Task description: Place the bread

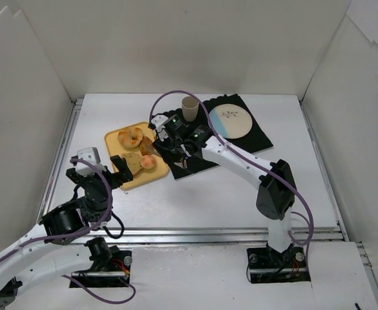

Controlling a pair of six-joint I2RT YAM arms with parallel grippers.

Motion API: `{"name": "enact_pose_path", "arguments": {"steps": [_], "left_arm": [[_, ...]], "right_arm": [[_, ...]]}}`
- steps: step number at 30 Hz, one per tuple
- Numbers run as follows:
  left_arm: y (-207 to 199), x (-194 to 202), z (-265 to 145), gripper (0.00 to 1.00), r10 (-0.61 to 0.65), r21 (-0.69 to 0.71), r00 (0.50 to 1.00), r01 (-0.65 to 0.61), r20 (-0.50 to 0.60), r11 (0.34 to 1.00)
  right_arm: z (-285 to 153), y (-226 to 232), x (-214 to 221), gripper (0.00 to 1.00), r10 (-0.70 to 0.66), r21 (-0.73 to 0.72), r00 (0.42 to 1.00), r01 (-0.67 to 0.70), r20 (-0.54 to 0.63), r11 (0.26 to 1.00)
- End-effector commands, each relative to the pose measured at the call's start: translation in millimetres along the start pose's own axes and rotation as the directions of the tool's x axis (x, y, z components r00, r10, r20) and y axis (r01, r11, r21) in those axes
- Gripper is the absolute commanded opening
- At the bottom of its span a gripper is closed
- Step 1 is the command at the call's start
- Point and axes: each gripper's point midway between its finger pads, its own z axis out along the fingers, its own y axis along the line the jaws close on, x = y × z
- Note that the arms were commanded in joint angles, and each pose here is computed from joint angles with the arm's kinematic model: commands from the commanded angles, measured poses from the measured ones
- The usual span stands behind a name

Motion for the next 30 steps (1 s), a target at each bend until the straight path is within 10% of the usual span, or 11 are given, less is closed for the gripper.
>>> {"name": "enact_pose_path", "arguments": {"steps": [1,30], "left_arm": [[-9.3,-4.7,4.4,0.99,-0.01,-0.008,1.0,0.01,0.011,1.0],[-15.8,-2.4,5.4,1.0,0.008,0.017,1.0,-0.008,0.004,1.0]], "right_arm": [[-12.8,5.9,-42.2,0.47,0.007,-0.01,0.984,-0.006,0.179,1.0],[17.5,24.9,1.1,0.52,0.02,0.066,0.992,-0.028,0.122,0.997]]}}
